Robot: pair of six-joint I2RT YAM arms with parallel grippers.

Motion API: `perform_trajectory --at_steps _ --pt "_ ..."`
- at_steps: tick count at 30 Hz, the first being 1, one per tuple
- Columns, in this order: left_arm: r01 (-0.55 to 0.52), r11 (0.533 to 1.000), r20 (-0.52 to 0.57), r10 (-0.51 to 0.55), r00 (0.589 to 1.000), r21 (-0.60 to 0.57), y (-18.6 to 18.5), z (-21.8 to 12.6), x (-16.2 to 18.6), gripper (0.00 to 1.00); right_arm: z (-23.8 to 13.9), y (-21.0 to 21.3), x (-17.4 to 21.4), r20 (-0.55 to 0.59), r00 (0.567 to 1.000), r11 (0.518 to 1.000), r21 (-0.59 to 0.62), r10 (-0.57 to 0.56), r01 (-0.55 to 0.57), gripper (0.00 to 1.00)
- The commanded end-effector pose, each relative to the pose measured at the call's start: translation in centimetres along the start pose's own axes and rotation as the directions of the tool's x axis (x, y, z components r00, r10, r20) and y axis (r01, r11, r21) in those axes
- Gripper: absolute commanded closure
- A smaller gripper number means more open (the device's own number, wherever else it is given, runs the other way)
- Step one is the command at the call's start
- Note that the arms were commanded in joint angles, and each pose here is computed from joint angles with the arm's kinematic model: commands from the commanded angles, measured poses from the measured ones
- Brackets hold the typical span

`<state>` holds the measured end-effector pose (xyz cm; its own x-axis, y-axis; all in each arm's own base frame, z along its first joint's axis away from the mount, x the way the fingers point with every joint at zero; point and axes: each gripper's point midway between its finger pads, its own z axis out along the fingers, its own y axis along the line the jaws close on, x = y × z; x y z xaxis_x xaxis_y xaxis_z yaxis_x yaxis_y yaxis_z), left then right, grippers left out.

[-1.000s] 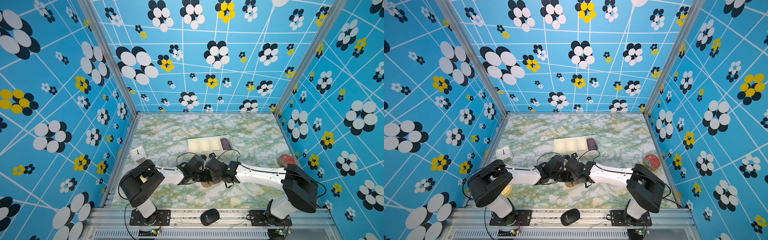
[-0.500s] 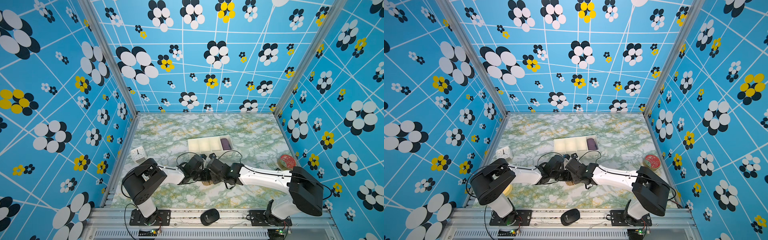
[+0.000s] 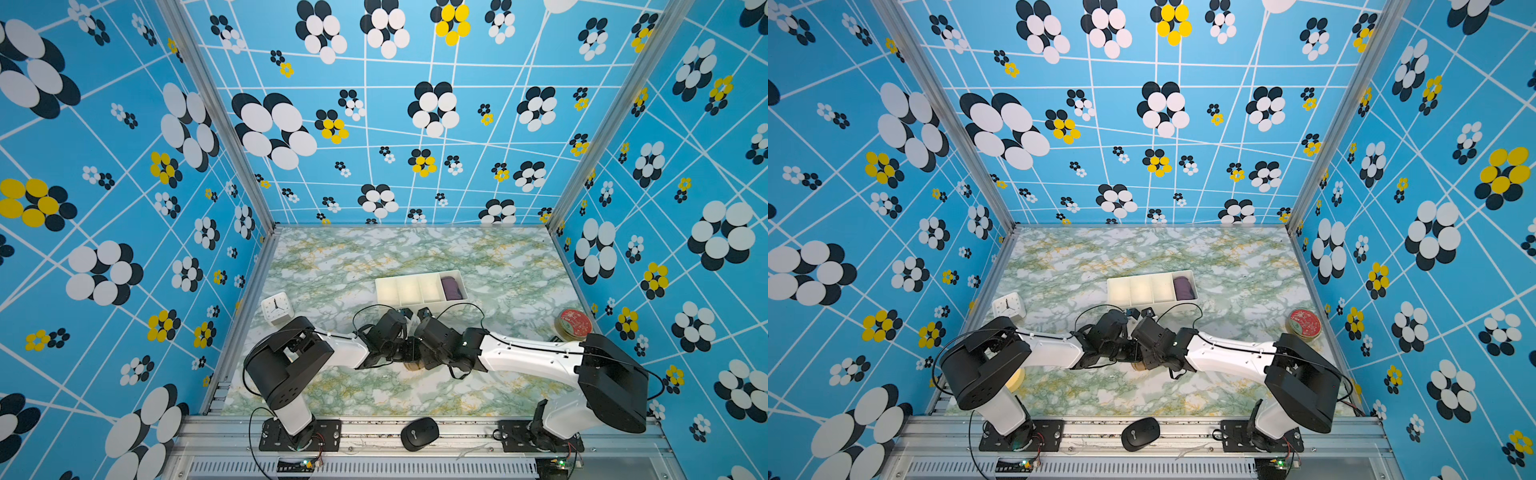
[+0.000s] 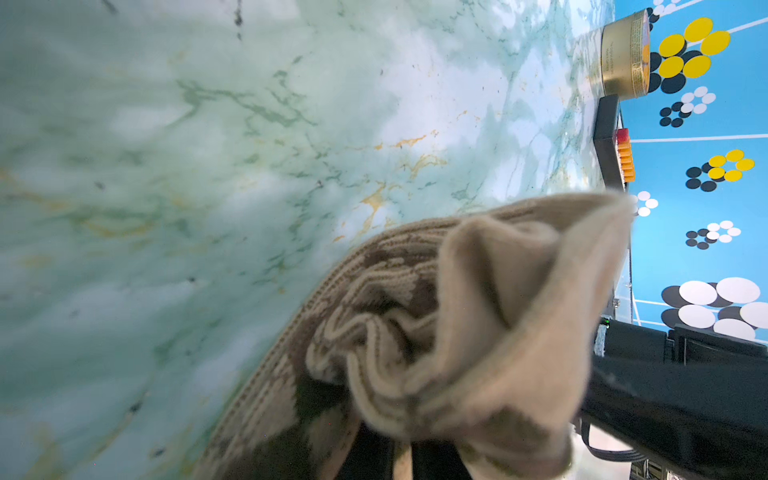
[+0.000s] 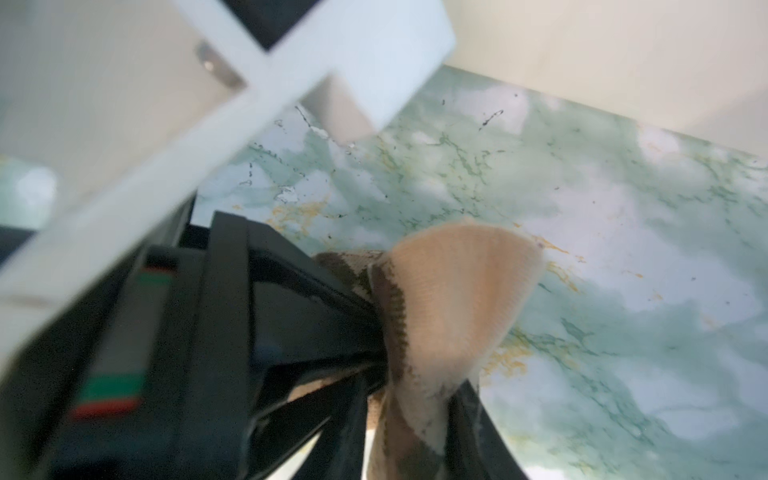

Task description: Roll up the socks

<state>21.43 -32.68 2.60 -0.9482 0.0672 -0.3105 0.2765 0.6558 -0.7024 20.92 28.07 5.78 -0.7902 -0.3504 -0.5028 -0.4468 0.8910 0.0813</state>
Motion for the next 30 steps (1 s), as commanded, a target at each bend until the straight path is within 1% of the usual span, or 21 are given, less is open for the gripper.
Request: perform_trajectory --at_steps 1,9,17,25,30 --pt "0.047 0.991 -0.043 -0.053 0.998 -0.128 3.8 0.3 1.7 0.87 -0.4 1.5 0.3 -0.004 0.999 0.992 -0.123 0.032 -0.032 0.65" --pt "0.052 0.988 -0.054 -0.060 0.997 -0.144 4.5 0.0 2.0 0.87 -0.2 1.7 0.5 -0.018 0.993 0.963 -0.242 0.114 -0.115 0.64" --pt "0.058 0.986 -0.060 -0.068 0.996 -0.157 5.1 -0.5 2.3 0.88 -0.9 1.9 0.1 0.009 0.987 0.936 -0.320 0.160 -0.149 0.64" --pt "0.057 0.987 -0.064 -0.067 0.996 -0.148 4.9 -0.4 2.3 0.88 -0.1 2.1 0.4 -0.011 0.987 0.933 -0.326 0.160 -0.155 0.68" --pt "0.059 0.988 -0.069 -0.069 0.995 -0.140 4.8 -0.3 2.3 0.88 0.8 2.1 0.6 -0.024 0.988 0.937 -0.314 0.153 -0.153 0.75"
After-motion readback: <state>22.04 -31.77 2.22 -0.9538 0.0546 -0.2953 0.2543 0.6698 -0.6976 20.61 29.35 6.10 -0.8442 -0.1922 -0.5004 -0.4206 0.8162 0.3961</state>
